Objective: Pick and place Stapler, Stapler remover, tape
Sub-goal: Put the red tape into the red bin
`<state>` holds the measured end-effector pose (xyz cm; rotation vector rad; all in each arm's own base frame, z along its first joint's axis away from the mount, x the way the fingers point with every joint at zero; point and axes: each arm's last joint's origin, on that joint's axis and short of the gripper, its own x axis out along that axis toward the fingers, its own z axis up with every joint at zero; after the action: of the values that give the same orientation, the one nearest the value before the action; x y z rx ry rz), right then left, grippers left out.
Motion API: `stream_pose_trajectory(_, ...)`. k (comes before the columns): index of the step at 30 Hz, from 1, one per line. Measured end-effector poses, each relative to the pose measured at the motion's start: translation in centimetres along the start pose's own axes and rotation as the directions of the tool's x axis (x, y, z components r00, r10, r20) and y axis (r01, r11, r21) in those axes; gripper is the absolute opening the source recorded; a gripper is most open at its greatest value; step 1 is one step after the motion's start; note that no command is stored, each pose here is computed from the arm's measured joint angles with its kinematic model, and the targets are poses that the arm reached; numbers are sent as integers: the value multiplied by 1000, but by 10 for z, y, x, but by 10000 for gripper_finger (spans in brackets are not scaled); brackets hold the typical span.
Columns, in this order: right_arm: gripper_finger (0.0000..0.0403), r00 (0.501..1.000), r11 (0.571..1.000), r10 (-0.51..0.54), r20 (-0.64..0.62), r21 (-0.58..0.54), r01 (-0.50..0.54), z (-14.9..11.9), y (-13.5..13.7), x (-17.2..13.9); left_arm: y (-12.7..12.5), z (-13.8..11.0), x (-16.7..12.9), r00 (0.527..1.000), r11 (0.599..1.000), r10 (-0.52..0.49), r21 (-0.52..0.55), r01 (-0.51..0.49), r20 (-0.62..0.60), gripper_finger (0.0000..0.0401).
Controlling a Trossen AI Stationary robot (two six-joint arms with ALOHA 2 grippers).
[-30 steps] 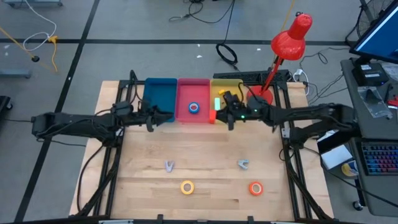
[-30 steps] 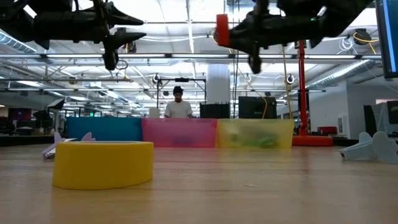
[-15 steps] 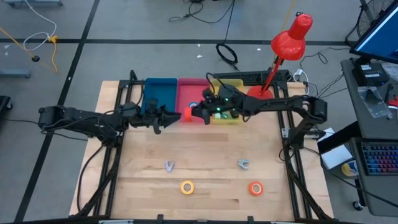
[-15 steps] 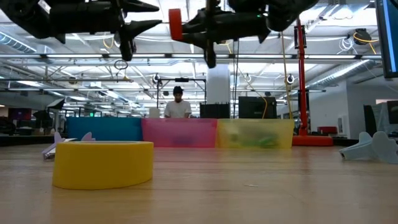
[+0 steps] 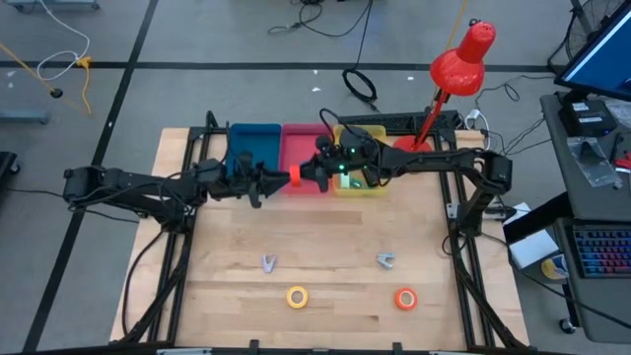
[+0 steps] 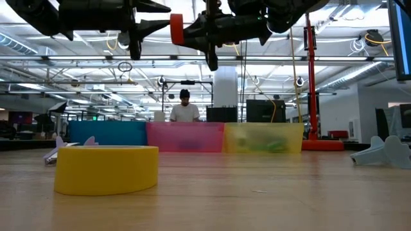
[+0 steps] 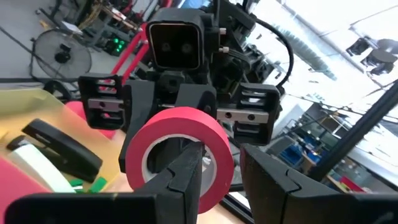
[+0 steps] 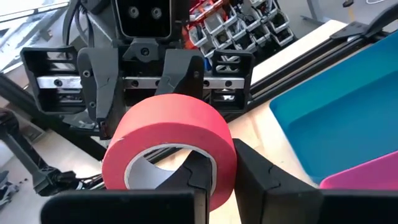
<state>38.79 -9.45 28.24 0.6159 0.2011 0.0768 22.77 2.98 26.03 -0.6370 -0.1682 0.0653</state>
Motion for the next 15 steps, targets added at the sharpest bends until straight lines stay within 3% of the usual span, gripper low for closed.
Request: stream_pose_trajectory(15,29,998,1000,-13,55,-15,14,8,0,-2,3,-1,1,999,999,43,-25,-43,-11,111)
